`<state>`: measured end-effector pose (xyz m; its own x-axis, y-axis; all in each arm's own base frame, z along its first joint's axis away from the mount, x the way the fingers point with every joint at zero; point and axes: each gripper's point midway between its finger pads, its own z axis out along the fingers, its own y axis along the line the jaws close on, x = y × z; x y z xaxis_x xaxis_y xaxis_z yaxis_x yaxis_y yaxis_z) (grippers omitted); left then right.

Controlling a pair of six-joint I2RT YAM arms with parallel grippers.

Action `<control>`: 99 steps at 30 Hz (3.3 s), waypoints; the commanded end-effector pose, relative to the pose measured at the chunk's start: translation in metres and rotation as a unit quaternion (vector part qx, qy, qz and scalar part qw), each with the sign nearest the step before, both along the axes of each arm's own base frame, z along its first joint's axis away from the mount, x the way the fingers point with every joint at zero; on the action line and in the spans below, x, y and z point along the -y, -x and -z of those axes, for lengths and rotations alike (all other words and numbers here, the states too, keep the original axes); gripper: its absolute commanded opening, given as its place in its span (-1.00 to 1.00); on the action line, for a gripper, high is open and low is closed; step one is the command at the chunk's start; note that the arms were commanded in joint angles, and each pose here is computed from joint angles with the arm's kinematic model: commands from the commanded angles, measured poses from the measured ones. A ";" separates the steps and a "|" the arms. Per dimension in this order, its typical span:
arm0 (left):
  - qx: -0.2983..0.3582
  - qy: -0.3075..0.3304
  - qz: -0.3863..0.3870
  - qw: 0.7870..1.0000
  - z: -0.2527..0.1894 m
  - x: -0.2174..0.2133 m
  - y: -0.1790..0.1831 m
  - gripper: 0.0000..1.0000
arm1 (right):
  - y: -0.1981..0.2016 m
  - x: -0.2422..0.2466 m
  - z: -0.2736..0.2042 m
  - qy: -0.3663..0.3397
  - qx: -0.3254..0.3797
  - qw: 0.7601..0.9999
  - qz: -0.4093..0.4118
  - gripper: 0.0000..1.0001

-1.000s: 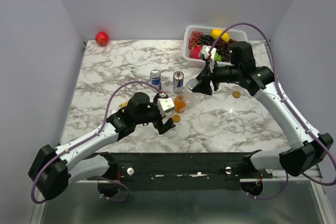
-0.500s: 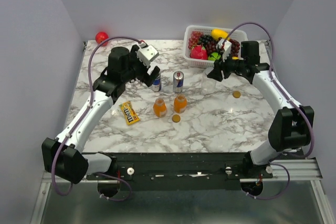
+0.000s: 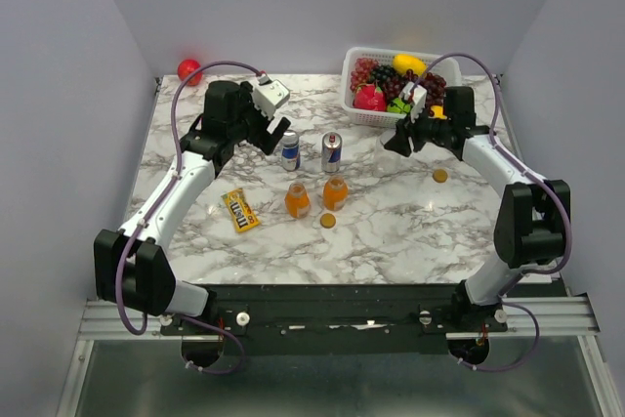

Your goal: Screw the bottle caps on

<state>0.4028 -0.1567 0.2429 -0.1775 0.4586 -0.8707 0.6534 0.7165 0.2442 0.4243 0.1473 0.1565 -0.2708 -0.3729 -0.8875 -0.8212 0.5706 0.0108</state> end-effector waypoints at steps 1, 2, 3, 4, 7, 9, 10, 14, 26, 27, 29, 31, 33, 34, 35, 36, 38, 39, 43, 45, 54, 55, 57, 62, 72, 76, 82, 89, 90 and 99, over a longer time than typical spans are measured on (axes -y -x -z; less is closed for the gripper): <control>0.022 0.001 -0.014 1.000 -0.012 -0.004 -0.011 0.97 | -0.004 0.004 0.009 -0.006 0.008 1.000 0.000 0.02; 0.021 0.000 -0.014 1.000 -0.010 -0.004 -0.010 0.97 | -0.002 0.005 0.013 -0.003 0.006 1.000 -0.002 0.07; 0.020 -0.001 -0.013 1.000 -0.009 -0.004 -0.010 0.97 | -0.001 0.005 0.014 -0.002 0.007 1.000 -0.003 0.15; 0.015 -0.003 -0.014 1.000 -0.005 -0.005 -0.009 0.97 | -0.001 0.005 0.015 0.000 0.006 1.000 -0.002 0.19; 0.009 -0.007 -0.012 1.000 0.000 -0.005 -0.009 0.97 | -0.001 0.006 0.018 0.001 0.000 1.000 0.004 0.33; 0.005 -0.007 -0.011 1.000 0.003 -0.004 -0.010 0.97 | 0.000 0.007 0.016 0.000 0.001 1.000 0.005 0.47; 0.006 -0.007 -0.011 1.000 0.002 -0.004 -0.011 0.97 | 0.000 0.007 0.016 0.000 0.002 1.000 0.005 0.50; 0.000 -0.006 -0.011 1.000 0.004 -0.004 -0.010 0.97 | -0.003 0.010 -0.012 0.006 0.026 1.000 0.015 0.99; -0.002 0.000 0.005 1.000 0.008 -0.001 0.001 0.97 | 0.076 -0.089 -0.058 -0.012 0.114 0.969 -0.219 0.99; -0.003 -0.002 0.006 1.000 0.009 -0.001 0.001 0.97 | 0.083 -0.096 -0.049 -0.010 0.108 0.966 -0.233 0.99; -0.004 -0.007 0.006 1.000 0.007 -0.002 0.002 0.97 | 0.096 -0.114 -0.037 -0.015 0.097 0.958 -0.268 0.99; -0.003 -0.011 0.006 1.000 0.003 -0.004 0.004 0.97 | 0.100 -0.122 -0.028 -0.019 0.090 0.955 -0.283 0.99; 0.001 -0.014 0.008 1.000 -0.002 -0.005 0.006 0.97 | 0.099 -0.131 -0.012 -0.010 0.074 0.956 -0.284 0.99; 0.000 -0.015 0.008 1.000 -0.003 -0.005 0.008 0.97 | 0.094 -0.134 -0.008 -0.007 0.079 0.957 -0.280 0.99; 0.001 -0.018 0.010 1.000 -0.004 -0.005 0.009 0.97 | 0.092 -0.137 0.000 -0.005 0.068 0.959 -0.275 0.99; 0.004 -0.019 0.011 1.000 -0.006 -0.006 0.011 0.97 | 0.089 -0.138 0.003 -0.002 0.069 0.960 -0.271 0.99; 0.001 -0.021 0.014 1.000 -0.003 -0.006 0.013 0.97 | 0.085 -0.142 0.007 -0.001 0.072 0.959 -0.276 0.97; -0.002 -0.021 0.016 1.000 -0.002 -0.005 0.013 0.97 | 0.085 -0.144 0.014 -0.002 0.063 0.958 -0.281 0.96; -0.008 -0.018 0.018 1.000 0.004 -0.003 0.012 0.97 | 0.091 -0.148 0.030 0.002 0.042 0.952 -0.304 0.88; -0.008 -0.017 0.019 1.000 0.004 -0.002 0.011 0.97 | 0.093 -0.151 0.032 0.002 0.039 0.948 -0.317 0.85; -0.026 -0.003 0.046 0.999 0.012 0.008 0.017 0.97 | 0.119 -0.164 0.040 -0.031 0.017 0.924 -0.380 0.48; -0.032 -0.001 0.052 0.998 0.016 0.009 0.019 0.97 | 0.123 -0.164 0.040 -0.033 0.011 0.923 -0.384 0.21; -0.039 0.011 0.076 0.996 0.018 0.017 0.027 0.97 | 0.126 -0.164 0.030 -0.038 0.013 0.922 -0.386 -0.06; -0.050 0.032 0.170 0.984 0.029 0.049 0.061 0.97 | 0.130 -0.150 0.006 -0.019 -0.009 0.934 -0.357 -0.73; -0.052 0.084 0.307 0.946 0.038 0.115 0.101 0.97 | 0.119 -0.123 -0.085 -0.044 0.019 0.958 -0.282 -0.99; -0.047 0.121 0.324 0.937 0.026 0.141 0.097 0.97 | 0.103 -0.131 -0.110 -0.077 0.011 0.961 -0.266 -0.99; -0.044 0.147 0.330 0.931 0.019 0.160 0.096 0.97 | 0.101 -0.140 -0.129 -0.109 0.003 0.955 -0.276 -0.99; -0.054 0.167 0.331 0.927 0.017 0.168 0.094 0.97 | 0.106 -0.142 -0.125 -0.124 -0.008 0.952 -0.279 -0.99; -0.058 0.169 0.329 0.927 0.019 0.169 0.093 0.97 | 0.107 -0.142 -0.126 -0.126 -0.008 0.951 -0.281 -0.99; -0.074 0.180 0.339 0.920 0.022 0.177 0.088 0.80 | 0.106 -0.145 -0.124 -0.134 -0.011 0.948 -0.288 -0.99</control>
